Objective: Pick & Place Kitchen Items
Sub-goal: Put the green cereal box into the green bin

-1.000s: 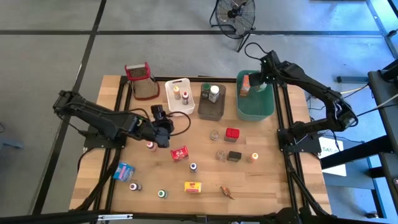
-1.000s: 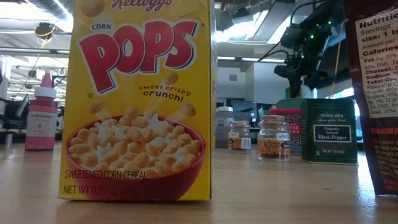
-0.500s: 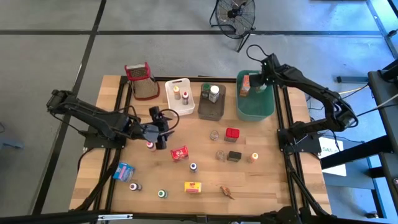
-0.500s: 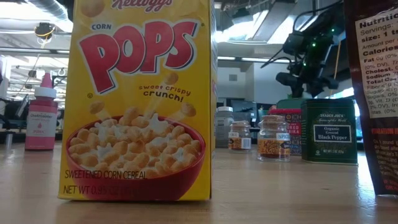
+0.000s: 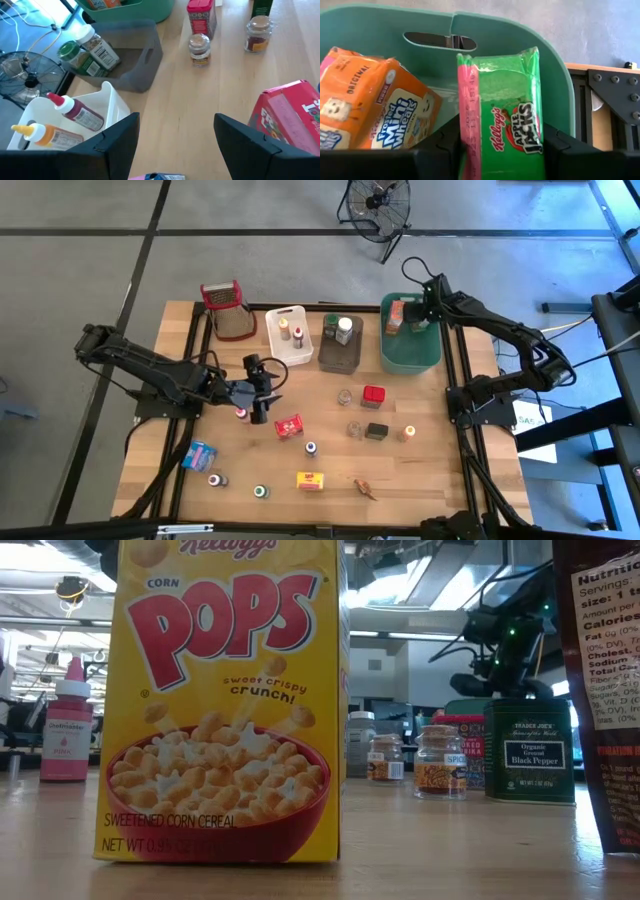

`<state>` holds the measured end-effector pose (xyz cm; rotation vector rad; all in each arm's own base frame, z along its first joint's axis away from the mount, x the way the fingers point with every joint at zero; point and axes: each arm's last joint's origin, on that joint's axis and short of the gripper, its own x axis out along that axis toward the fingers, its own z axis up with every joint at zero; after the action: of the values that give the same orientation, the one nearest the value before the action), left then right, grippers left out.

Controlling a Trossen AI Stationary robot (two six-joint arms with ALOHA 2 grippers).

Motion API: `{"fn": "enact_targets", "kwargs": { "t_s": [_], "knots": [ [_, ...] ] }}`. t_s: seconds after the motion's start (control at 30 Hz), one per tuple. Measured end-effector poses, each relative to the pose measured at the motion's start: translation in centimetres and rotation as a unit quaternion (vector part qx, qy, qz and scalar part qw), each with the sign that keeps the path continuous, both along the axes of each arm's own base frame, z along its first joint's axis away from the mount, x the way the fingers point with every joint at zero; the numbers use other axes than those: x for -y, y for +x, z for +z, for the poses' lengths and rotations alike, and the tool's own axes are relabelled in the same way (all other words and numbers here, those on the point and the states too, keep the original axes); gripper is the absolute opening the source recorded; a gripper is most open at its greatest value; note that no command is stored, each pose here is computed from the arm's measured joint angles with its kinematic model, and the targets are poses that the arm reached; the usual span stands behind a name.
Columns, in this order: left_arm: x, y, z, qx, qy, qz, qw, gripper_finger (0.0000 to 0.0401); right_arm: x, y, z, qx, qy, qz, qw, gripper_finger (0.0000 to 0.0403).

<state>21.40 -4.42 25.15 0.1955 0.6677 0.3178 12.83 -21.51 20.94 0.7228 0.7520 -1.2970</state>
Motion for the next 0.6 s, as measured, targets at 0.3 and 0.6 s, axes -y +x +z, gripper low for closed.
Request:
{"fn": "enact_targets", "kwargs": {
  "t_s": [0.3,0.6],
  "knots": [
    [0.0,0.0,0.0,0.0,-0.001,0.0,1.0,0.0251,-0.02,-0.02,-0.47,0.006,-0.007,-0.002,1.0,0.0158],
    [0.12,0.02,-0.05,-0.001,-0.022,-0.012,1.0,0.0251,0.01,0.0,-0.44,0.002,-0.01,0.006,1.0,0.0158]
  ]
}}
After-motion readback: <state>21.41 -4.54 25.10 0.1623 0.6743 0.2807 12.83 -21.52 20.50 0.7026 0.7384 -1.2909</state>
